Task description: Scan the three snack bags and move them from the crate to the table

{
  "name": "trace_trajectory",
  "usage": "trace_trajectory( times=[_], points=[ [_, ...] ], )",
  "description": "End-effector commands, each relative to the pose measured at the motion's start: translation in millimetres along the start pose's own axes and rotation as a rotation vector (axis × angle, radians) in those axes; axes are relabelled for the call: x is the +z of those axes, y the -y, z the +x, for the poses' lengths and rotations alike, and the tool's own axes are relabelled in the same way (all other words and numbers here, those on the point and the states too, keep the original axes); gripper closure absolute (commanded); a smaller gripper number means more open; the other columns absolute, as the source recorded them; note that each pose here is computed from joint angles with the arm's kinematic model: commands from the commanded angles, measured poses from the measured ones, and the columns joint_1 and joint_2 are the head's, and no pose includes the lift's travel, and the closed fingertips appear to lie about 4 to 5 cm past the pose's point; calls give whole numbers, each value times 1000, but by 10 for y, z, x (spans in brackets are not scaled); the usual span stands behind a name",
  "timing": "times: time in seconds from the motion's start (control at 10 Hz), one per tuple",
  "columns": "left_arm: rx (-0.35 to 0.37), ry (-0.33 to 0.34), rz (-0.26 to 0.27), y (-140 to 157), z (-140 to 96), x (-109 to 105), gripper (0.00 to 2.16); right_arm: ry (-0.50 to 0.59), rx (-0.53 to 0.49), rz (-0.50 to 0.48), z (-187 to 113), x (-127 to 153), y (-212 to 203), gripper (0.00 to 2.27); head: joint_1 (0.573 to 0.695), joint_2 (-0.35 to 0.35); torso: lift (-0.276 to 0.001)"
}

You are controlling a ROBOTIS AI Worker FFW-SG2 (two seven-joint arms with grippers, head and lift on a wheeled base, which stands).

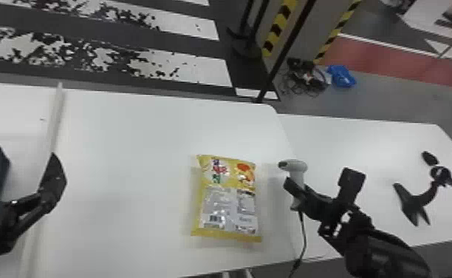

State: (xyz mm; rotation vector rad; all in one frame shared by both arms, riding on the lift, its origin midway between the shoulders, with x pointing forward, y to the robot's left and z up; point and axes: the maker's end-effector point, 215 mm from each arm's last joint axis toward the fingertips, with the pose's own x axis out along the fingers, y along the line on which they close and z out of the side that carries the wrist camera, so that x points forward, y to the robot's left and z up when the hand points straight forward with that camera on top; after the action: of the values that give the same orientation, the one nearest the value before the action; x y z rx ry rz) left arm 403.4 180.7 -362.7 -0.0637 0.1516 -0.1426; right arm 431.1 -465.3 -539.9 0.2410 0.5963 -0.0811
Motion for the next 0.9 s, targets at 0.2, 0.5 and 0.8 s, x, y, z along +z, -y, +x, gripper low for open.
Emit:
trace_trajectory(
  times=[0.2,0.5,0.8],
  points=[
    [-14,-26,1,85,-18,-60,33,-29,-10,-45,139,-40,67,6,695,-350,-62],
    [-35,-35,13,208,-28,-20,33,10,18,-23,-195,-11,19,56,695,-350,-62],
    [-39,-38,14,218,-29,-31,33,-106,229,93,-888,-133,-663,83,695,-350,-62]
  ],
)
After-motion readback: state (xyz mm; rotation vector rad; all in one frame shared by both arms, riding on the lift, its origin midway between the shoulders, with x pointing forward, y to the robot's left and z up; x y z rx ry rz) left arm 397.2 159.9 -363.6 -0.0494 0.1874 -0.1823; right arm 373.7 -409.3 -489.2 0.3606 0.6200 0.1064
